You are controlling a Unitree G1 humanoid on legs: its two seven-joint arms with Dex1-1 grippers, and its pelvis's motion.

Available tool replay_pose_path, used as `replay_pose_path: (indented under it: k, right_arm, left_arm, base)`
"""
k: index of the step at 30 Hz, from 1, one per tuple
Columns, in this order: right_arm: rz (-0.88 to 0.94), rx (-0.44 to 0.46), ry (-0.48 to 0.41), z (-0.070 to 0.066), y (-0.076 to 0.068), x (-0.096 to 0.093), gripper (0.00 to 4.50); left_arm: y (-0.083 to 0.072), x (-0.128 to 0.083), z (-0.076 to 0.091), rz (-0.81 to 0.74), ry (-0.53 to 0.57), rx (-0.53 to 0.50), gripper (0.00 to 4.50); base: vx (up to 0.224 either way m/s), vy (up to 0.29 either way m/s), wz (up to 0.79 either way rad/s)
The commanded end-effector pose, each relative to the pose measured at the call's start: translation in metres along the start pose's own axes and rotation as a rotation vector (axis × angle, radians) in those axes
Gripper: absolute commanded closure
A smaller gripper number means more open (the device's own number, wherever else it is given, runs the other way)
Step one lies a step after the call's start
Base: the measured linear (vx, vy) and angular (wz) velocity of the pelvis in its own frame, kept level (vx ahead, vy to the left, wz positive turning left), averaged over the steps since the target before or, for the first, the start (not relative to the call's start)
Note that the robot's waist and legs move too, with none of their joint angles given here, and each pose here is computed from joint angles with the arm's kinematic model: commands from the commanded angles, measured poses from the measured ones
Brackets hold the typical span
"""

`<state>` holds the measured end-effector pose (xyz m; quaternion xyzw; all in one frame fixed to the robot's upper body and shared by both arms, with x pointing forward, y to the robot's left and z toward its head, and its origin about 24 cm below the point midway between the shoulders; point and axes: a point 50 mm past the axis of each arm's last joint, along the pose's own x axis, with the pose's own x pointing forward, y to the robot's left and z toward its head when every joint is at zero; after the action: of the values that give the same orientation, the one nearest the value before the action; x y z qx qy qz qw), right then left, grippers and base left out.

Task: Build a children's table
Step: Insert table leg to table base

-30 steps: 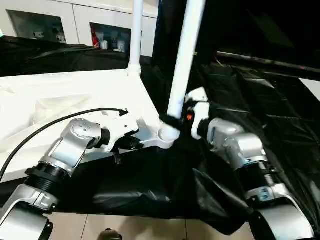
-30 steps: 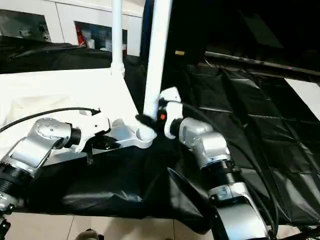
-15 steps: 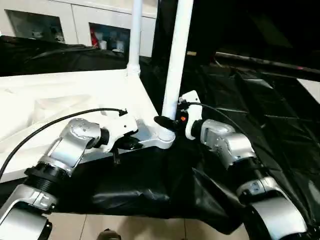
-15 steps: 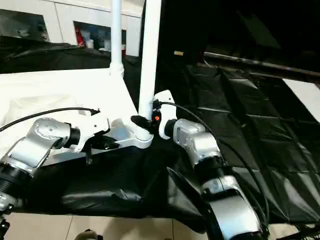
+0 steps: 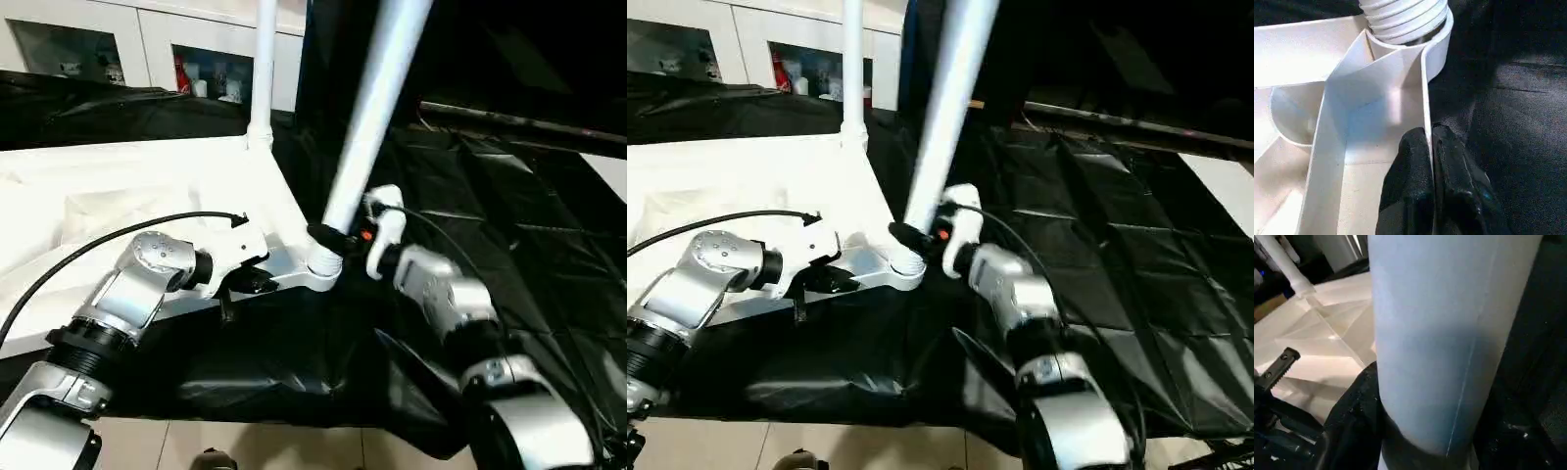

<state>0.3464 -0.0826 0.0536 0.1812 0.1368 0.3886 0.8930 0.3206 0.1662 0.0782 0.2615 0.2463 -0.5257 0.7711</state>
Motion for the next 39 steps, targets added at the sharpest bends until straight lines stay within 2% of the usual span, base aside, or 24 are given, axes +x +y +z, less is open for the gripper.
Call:
replay_pose_path:
  k: [1, 4, 9, 12, 20, 24, 28, 39]
  right_arm:
    - [-0.064, 0.06, 0.067, -0.03, -0.009, -0.011, 2.59]
    - [-0.062, 0.072, 0.04, -0.033, -0.009, -0.012, 2.59]
    - [-0.045, -0.051, 0.035, -0.045, -0.005, -0.015, 2.59]
    - [-0.028, -0.109, 0.024, -0.045, -0.002, -0.014, 2.59]
    - [0.001, -0.17, 0.011, -0.045, -0.001, -0.014, 2.59]
    - [0.047, -0.275, 0.07, -0.048, 0.002, -0.014, 2.59]
    - [0.078, -0.316, 0.112, -0.049, 0.003, -0.012, 2.59]
    - [0.161, -0.264, 0.167, -0.04, 0.001, -0.008, 2.59]
  left_arm:
    - [0.001, 0.002, 0.015, -0.031, -0.038, 0.061, 4.5]
    - [0.002, 0.002, 0.015, -0.026, -0.037, 0.062, 4.5]
    - [0.003, 0.002, 0.016, -0.014, -0.038, 0.064, 4.5]
    - [0.005, 0.001, 0.015, -0.005, -0.033, 0.064, 4.5]
    - [0.006, 0.001, 0.013, 0.008, -0.03, 0.059, 4.5]
    - [0.006, 0.002, 0.012, 0.009, -0.03, 0.06, 4.5]
    - [0.004, 0.003, 0.012, 0.005, -0.031, 0.061, 4.5]
    - [0.0, 0.002, 0.011, -0.02, -0.043, 0.072, 4.5]
  base:
    - [0.0, 0.0, 0.0]
    - [0.0, 0.0, 0.0]
    - [0.0, 0.0, 0.0]
    - [0.0, 0.0, 0.0]
    - [0.0, 0.0, 0.0]
    - [0.0, 0.0, 0.0]
    - [0.0, 0.0, 0.0]
    - [0.0, 0.0, 0.0]
